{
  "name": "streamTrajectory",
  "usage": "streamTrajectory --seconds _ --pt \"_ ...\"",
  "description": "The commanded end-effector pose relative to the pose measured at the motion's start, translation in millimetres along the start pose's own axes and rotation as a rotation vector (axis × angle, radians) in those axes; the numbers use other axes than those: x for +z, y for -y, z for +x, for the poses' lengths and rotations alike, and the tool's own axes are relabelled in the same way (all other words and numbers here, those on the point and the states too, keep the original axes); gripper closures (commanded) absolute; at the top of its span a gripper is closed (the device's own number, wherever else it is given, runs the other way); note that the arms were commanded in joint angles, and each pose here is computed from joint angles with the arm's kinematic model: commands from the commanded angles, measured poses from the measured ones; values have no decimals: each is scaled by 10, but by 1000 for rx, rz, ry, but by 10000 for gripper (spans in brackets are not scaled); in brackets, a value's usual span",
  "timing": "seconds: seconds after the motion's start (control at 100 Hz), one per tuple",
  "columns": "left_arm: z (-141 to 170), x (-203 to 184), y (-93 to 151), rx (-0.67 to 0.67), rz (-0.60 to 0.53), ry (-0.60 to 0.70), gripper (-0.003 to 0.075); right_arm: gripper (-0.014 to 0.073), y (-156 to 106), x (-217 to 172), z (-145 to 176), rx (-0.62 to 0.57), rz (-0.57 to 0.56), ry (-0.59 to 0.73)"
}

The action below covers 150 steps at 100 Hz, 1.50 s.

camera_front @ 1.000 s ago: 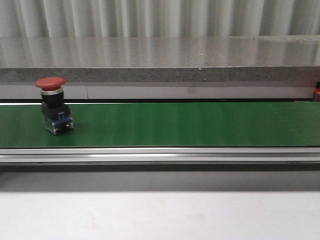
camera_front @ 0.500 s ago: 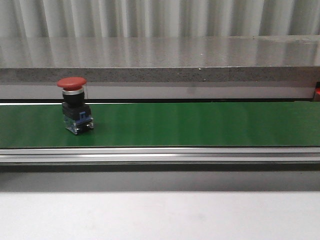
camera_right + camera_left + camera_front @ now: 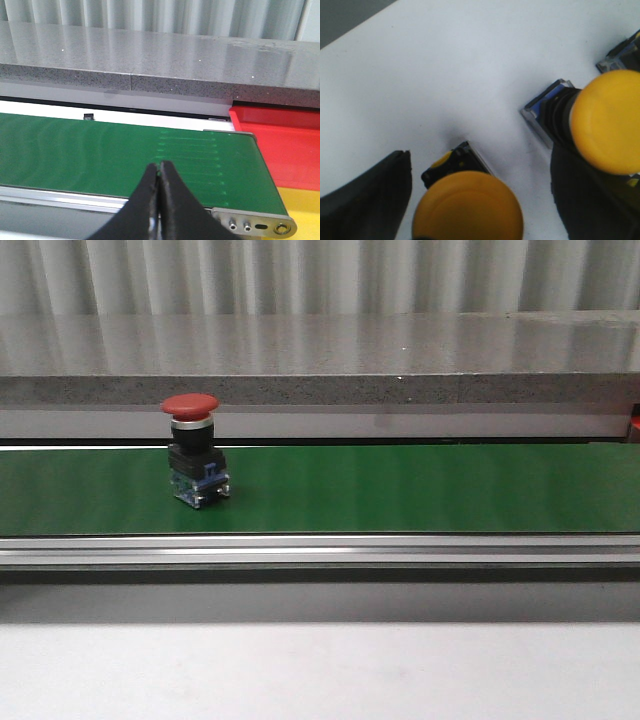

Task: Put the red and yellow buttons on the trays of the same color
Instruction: 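Move the left gripper over a yellow push-button on the table, then grasp the yellow button and set it on the belt with left gripper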

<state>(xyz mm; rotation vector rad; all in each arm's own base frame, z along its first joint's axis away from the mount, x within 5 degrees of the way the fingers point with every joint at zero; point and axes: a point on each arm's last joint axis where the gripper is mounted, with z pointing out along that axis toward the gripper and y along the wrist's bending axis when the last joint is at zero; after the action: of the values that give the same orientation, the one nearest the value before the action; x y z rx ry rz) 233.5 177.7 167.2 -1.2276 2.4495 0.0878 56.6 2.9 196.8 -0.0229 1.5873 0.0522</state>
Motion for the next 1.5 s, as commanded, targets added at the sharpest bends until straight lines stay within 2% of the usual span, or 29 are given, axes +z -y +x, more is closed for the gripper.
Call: streamTrajectory --seconds 0.0,0.23,0.34,0.55,0.72,0.91,1.07,1.21,1.33,1.49 --pt "-115 -126 27 -22 25 74 277 661 2 -14 -77 -10 2 96" --pt "-100 -183 26 -23 24 64 628 661 2 -14 -77 -10 2 96" --pt "-97 -288 27 -22 29 76 742 661 2 -14 -77 -10 2 96" --pt "-78 -677 37 -8 53 149 740 661 2 -14 -77 -10 2 96" --pt "1 -1116 193 69 121 272 740 661 2 -14 -77 -10 2 96" --pt "84 -1470 667 318 219 271 740 661 2 -14 -77 -10 2 96" --pt "63 -1676 1096 445 301 274 740 661 2 -14 -77 -10 2 96" --pt "71 -1667 1441 529 338 227 740 661 2 -14 -77 -10 2 96" --pt "100 -1516 1693 584 344 171 740 661 2 -14 -77 -10 2 96" --pt "161 -1287 1886 628 327 94 740 661 2 -14 -77 -10 2 96"
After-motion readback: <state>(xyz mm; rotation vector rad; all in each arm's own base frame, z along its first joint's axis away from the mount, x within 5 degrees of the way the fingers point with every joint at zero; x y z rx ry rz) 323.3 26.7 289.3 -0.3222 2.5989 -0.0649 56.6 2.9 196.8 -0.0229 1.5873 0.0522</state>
